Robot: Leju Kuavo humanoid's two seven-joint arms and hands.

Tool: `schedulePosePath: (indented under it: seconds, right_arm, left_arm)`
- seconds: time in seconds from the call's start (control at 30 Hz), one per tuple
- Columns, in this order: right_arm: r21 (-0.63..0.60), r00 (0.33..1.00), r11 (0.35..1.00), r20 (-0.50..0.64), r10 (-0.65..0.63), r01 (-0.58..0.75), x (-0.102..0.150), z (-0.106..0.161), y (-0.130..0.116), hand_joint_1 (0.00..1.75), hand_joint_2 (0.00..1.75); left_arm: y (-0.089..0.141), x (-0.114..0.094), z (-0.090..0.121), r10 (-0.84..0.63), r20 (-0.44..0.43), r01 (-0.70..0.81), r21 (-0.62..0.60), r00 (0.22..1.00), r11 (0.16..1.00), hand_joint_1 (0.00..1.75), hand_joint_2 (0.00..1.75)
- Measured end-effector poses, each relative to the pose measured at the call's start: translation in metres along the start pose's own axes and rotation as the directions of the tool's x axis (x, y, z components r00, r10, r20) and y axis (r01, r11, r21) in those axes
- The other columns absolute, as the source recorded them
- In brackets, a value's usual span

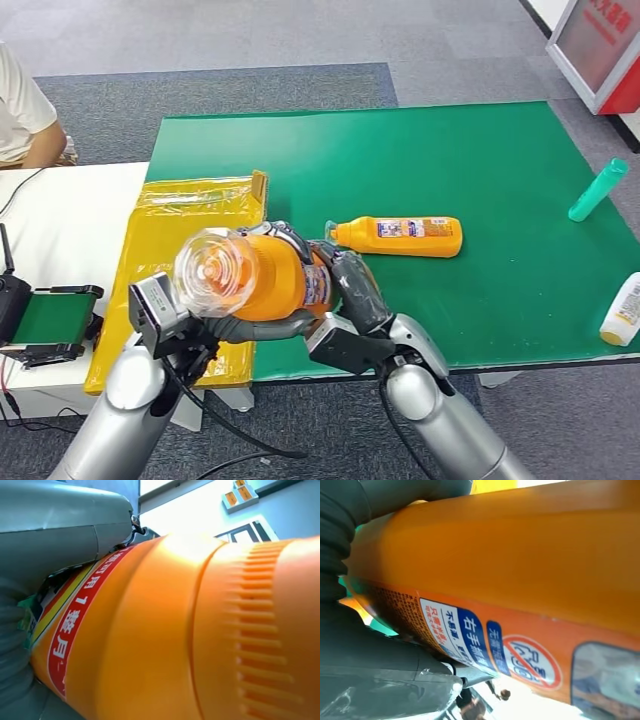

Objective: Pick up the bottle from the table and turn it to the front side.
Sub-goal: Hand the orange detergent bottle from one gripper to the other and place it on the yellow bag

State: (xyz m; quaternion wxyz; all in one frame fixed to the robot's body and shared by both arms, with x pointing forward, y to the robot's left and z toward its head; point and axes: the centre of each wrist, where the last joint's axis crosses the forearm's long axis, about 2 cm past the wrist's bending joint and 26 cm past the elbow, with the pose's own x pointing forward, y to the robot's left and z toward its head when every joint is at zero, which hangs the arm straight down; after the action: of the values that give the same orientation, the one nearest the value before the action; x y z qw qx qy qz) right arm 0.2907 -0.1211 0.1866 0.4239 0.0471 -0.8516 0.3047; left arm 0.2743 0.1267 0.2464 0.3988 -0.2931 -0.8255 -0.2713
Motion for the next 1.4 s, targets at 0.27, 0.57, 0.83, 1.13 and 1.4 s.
schedulePosePath:
  seconds: [0.27, 0.57, 0.83, 1.13, 1.4]
  right_arm:
    - [-0.041, 0.98, 0.984, -0.095, -0.177, 0.174, -0.013, 0.016, -0.005, 0.0, 1.75]
    - [-0.255, 0.964, 0.948, -0.132, -0.229, 0.191, -0.021, 0.046, -0.033, 0.0, 1.75]
    - [-0.347, 0.974, 0.926, -0.108, -0.198, 0.15, -0.013, 0.059, -0.059, 0.0, 1.75]
    - [-0.4, 0.98, 0.899, -0.006, -0.198, 0.18, 0.003, 0.064, -0.081, 0.0, 1.75]
    - [-0.351, 0.969, 0.904, 0.13, -0.211, 0.244, 0.029, 0.073, -0.103, 0.0, 1.75]
  left_arm:
    - [0.009, -0.003, 0.013, -0.46, -0.081, 0.466, 0.237, 0.884, 0.853, 1.75, 1.75]
    - [0.045, 0.003, 0.036, -0.884, -0.336, 0.927, 0.298, 0.325, 0.228, 1.75, 1.75]
    - [0.067, 0.002, 0.052, -0.896, -0.416, 0.973, 0.219, 0.155, 0.067, 1.75, 1.75]
    - [0.09, -0.026, 0.065, -0.844, -0.52, 0.991, -0.068, -0.134, -0.115, 1.75, 1.75]
    - [0.113, -0.087, 0.101, -0.801, -0.529, 0.913, -0.404, -0.281, -0.054, 1.75, 1.75]
